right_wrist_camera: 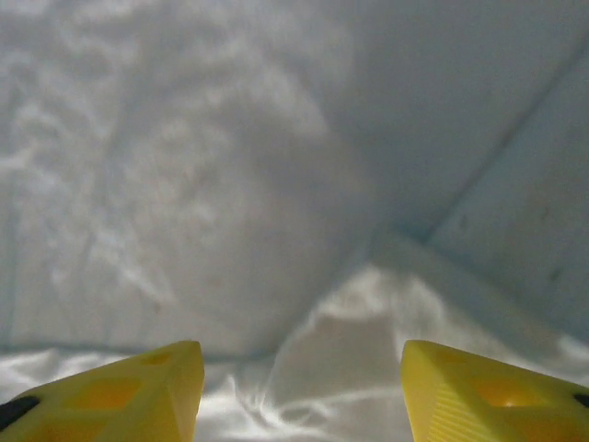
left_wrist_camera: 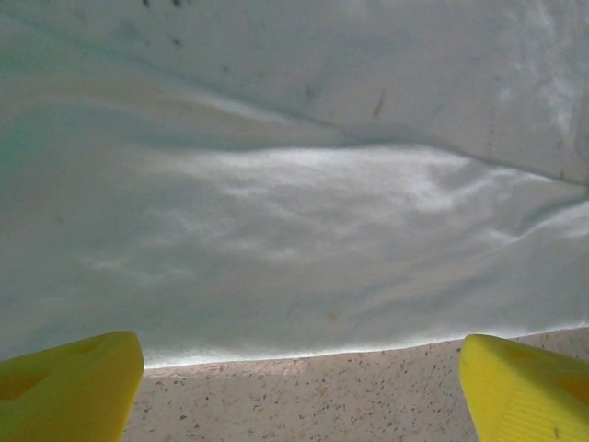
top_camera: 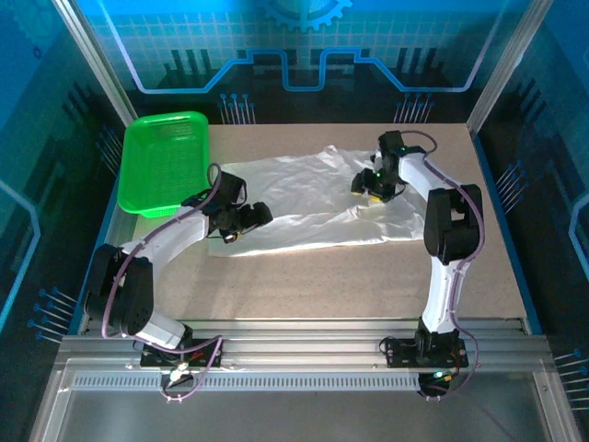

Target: Fold and stack the t-shirts

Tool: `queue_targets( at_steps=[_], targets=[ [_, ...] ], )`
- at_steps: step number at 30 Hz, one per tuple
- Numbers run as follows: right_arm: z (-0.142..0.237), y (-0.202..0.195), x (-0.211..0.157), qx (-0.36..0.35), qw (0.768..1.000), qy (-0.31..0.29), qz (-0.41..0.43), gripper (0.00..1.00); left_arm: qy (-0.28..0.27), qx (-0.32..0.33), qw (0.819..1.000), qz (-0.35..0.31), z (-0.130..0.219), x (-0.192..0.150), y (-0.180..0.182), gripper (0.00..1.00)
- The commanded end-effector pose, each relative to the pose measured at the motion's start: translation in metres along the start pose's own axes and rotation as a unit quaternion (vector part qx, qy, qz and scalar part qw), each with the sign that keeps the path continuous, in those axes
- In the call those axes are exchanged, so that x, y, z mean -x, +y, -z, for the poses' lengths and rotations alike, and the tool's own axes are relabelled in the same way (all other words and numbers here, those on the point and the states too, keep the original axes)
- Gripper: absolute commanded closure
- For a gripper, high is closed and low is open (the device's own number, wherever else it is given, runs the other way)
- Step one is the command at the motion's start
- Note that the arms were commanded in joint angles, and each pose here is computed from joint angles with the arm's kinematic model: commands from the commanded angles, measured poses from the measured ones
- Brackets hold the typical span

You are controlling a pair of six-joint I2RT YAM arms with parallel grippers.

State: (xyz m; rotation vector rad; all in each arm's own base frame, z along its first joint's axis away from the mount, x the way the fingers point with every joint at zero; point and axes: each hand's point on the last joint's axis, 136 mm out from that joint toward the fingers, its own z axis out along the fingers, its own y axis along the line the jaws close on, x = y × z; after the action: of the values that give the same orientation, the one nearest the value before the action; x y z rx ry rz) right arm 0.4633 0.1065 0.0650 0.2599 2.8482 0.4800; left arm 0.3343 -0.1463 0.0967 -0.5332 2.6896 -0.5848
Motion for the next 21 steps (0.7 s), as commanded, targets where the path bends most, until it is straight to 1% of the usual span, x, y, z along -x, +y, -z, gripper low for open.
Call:
queue_targets(
  at_steps=[1, 3, 5, 13, 16, 18, 20, 21],
  targets=[
    [-0.002, -0.017, 0.007, -0.061, 0.998, 0.01, 0.026, 0.41, -0.001, -0.015, 1.0, -0.022, 0.006, -0.005, -0.004, 0.1],
    [-0.006, -0.019, 0.011, -0.077, 0.996, 0.017, 0.039, 0.42, 0.002, -0.013, 1.0, -0.022, 0.008, -0.009, -0.001, 0.1],
    [-0.01, -0.017, 0.013, -0.08, 0.995, 0.022, 0.051, 0.44, 0.002, -0.01, 1.0, -0.022, 0.01, -0.011, 0.001, 0.1],
    [-0.028, -0.011, 0.0, -0.086, 0.992, 0.05, 0.08, 0.59, 0.001, -0.002, 1.0, -0.025, 0.013, -0.014, 0.007, 0.09],
    [-0.027, -0.004, -0.001, -0.084, 0.991, 0.052, 0.09, 0.72, 0.0, 0.0, 1.0, -0.028, 0.013, -0.013, 0.008, 0.09],
    [-0.026, -0.001, -0.003, -0.088, 0.99, 0.055, 0.099, 0.86, 0.0, 0.004, 1.0, -0.029, 0.013, -0.013, 0.011, 0.09],
    [-0.024, 0.004, -0.003, -0.088, 0.989, 0.054, 0.107, 0.96, 0.0, 0.008, 1.0, -0.026, 0.013, -0.014, 0.014, 0.1],
    [-0.022, 0.008, -0.002, -0.087, 0.989, 0.05, 0.112, 0.98, 0.0, 0.01, 1.0, -0.025, 0.013, -0.015, 0.017, 0.1]
  ],
)
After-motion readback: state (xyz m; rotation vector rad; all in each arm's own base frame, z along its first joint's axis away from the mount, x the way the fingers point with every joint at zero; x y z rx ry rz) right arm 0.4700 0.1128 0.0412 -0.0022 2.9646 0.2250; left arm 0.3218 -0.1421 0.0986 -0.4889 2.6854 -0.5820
